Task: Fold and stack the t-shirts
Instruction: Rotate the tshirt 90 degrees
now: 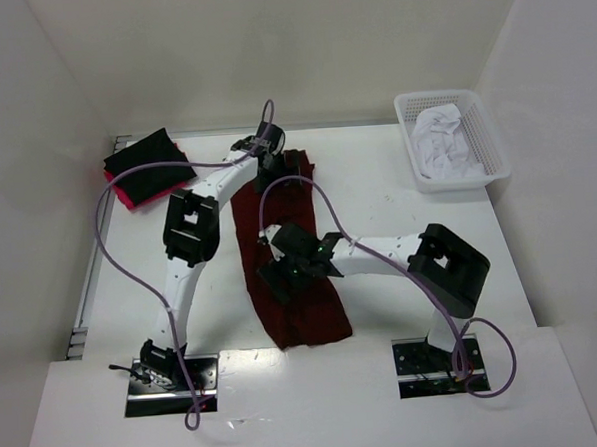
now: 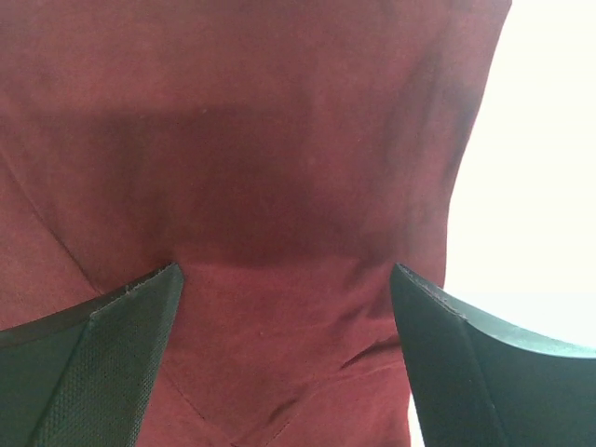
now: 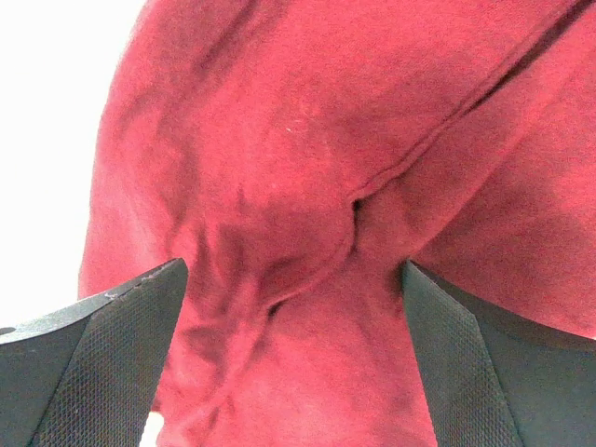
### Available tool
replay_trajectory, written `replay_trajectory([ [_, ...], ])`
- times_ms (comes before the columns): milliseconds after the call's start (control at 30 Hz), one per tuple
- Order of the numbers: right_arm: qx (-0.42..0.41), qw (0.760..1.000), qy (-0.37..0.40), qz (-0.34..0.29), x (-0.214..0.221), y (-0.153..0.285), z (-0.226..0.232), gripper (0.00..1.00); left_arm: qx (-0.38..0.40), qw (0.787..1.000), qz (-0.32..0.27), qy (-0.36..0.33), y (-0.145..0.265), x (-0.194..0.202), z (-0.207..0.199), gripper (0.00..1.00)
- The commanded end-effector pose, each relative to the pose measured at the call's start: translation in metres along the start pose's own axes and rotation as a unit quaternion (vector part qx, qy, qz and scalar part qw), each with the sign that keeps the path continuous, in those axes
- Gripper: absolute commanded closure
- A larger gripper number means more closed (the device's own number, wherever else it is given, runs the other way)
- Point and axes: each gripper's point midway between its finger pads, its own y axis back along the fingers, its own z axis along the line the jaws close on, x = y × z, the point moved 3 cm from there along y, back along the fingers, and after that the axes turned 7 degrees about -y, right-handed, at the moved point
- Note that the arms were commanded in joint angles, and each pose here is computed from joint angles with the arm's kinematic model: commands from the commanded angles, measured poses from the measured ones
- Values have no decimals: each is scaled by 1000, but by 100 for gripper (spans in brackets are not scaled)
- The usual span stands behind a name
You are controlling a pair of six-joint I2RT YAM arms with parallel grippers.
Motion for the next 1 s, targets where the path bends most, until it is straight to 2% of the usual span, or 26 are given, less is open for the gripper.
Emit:
replay_trajectory([
  [0,10,998,-52,-30,-27,6,-11,0,41,998,34,-20,-25,6,-14,0],
  [133,14,993,-107,-56,-47,16,-39,0,51,997,42,-36,-32,-2,-19,0],
  [167,16,992,-111,-60,-49,17,-43,0,63,997,22,-40,-22,-17,-27,0],
  [267,38,991,-110,-73,-55,22,-52,0,64,996,22,-51,-17,-23,-29,0],
  [400,62,987,-106,-100,-72,34,-56,0,40,996,-36,-68,14,-52,-31,0],
  [467,76,984,-106,-121,-81,45,-58,0,18,996,-63,-66,38,-67,-26,0],
  [567,79,974,-113,-181,-108,79,-56,0,7,992,-116,-57,95,-96,-19,0],
  [733,80,948,-132,-277,-148,133,-70,0,-6,972,-227,-65,221,-130,-25,0],
  [800,96,938,-149,-298,-164,148,-91,0,-5,967,-245,-75,257,-128,-27,0],
  [967,111,937,-154,-293,-194,138,-124,0,-57,972,-211,-90,279,-94,-22,0],
])
